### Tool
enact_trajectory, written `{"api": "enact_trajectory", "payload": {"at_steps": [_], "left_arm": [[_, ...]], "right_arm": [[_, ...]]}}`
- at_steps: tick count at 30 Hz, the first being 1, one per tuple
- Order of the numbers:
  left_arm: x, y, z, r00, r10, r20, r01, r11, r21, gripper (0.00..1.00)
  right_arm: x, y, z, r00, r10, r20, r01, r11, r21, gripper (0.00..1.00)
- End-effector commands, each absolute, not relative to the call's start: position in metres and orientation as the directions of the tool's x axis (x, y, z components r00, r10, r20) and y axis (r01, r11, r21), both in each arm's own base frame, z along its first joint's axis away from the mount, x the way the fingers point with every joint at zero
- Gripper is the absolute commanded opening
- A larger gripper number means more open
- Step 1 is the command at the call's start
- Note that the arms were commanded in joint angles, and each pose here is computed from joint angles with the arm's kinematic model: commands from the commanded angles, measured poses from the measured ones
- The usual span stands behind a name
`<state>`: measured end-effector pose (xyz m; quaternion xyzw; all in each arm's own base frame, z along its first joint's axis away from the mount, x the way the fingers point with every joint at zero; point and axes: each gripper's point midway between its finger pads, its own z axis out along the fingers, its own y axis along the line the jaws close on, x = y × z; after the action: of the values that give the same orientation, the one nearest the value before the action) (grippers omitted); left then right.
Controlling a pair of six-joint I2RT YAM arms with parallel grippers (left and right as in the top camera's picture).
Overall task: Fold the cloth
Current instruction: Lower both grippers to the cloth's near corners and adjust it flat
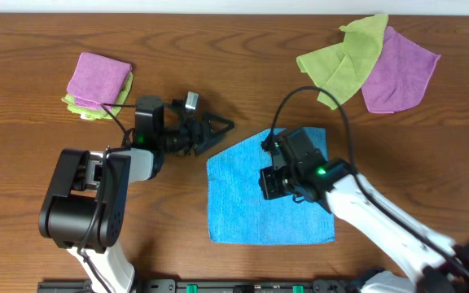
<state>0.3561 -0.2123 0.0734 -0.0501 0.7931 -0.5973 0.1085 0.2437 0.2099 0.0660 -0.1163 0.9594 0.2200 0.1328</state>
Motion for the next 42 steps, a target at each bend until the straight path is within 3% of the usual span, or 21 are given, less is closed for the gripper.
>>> {"api": "enact_trajectory", "payload": {"at_steps": [1,6,13,20,25,33,42], "left_arm": [[0.349,-0.213,0.066,-0.975,-0.151,-0.162,0.111,0.297,-0.948,0.96],[0.339,-0.211,0.063,-0.980,-0.119,-0.159,0.115,0.316,-0.942,0.96],[0.342,-0.200,0.087,-0.953,-0.141,-0.270,0.196,0.393,-0.898,0.96],[0.301,-0.168,0.071,-0.962,-0.072,-0.264,0.154,0.654,-0.740,0.96],[0.263,-0.147,0.071,-0.980,-0.037,-0.197,0.098,0.772,-0.628,0.96],[0.207,-0.157,0.063,-0.989,0.102,-0.107,0.143,0.851,-0.506,0.96],[0.158,-0.152,0.032,-0.998,0.060,-0.037,0.070,0.886,-0.458,0.96]], "right_arm": [[0.256,0.193,0.081,-0.915,-0.142,-0.377,-0.284,0.891,0.353,0.17],[0.267,0.151,0.080,-0.941,-0.027,-0.337,-0.152,0.925,0.349,0.17],[0.275,0.094,0.075,-0.955,0.094,-0.282,-0.014,0.934,0.358,0.26],[0.263,0.065,0.070,-0.967,0.123,-0.221,0.038,0.935,0.353,0.32],[0.244,0.051,0.065,-0.981,0.127,-0.149,0.071,0.939,0.337,0.27],[0.225,0.042,0.060,-0.985,0.162,-0.066,0.131,0.934,0.331,0.24],[0.197,0.036,0.043,-0.978,0.208,-0.024,0.188,0.925,0.330,0.27]]}}
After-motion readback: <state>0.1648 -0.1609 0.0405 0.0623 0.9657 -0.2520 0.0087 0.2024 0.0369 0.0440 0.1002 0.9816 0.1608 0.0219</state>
